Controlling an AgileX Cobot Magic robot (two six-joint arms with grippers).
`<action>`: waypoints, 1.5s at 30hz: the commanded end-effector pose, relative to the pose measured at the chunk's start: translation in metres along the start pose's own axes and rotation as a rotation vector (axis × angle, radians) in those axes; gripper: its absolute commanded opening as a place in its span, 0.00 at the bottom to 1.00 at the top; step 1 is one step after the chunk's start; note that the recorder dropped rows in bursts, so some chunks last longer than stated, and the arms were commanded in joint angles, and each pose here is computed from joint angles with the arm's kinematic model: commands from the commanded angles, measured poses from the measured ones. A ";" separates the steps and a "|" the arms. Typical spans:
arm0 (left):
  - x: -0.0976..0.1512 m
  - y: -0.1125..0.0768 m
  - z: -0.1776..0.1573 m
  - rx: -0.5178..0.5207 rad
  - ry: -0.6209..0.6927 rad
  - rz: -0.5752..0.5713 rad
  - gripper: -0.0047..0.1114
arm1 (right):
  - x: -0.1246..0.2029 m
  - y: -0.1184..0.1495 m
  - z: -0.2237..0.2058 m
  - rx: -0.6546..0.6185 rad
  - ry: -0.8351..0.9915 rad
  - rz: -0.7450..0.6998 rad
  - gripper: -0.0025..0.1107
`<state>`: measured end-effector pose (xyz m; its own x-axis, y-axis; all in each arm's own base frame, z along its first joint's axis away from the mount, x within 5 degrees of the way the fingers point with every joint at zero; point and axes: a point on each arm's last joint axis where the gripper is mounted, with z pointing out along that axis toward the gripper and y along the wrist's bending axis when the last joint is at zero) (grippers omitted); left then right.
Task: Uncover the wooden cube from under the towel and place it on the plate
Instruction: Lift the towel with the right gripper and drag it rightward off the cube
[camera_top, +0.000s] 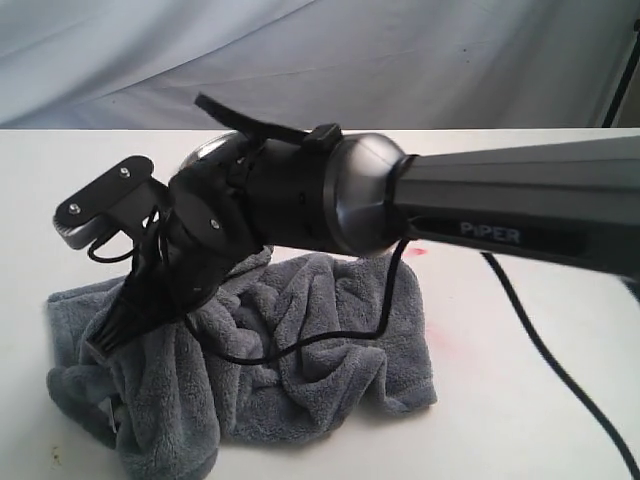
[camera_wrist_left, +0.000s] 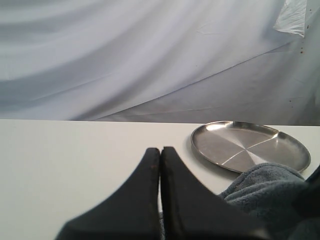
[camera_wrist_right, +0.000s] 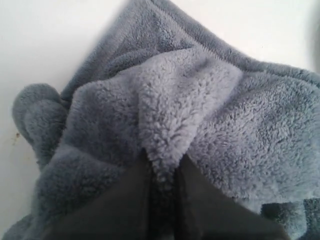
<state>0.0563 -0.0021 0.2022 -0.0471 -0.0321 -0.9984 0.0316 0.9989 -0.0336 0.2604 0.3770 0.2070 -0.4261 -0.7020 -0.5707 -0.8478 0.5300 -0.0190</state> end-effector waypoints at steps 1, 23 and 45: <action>0.001 0.000 0.000 0.001 0.002 0.001 0.05 | -0.016 0.000 -0.047 0.018 -0.085 -0.018 0.02; 0.001 0.000 0.000 0.001 0.002 -0.001 0.05 | -0.009 -0.040 -0.185 0.297 -0.064 0.007 0.02; 0.001 0.000 0.000 0.001 0.002 0.000 0.05 | 0.097 -0.086 -0.134 0.330 0.108 0.246 0.02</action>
<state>0.0563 -0.0021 0.2022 -0.0471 -0.0321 -0.9984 0.0316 0.9989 -0.0336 0.2496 0.2025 0.2783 -0.6408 -0.6092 -0.4672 -0.5946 0.7787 -0.2000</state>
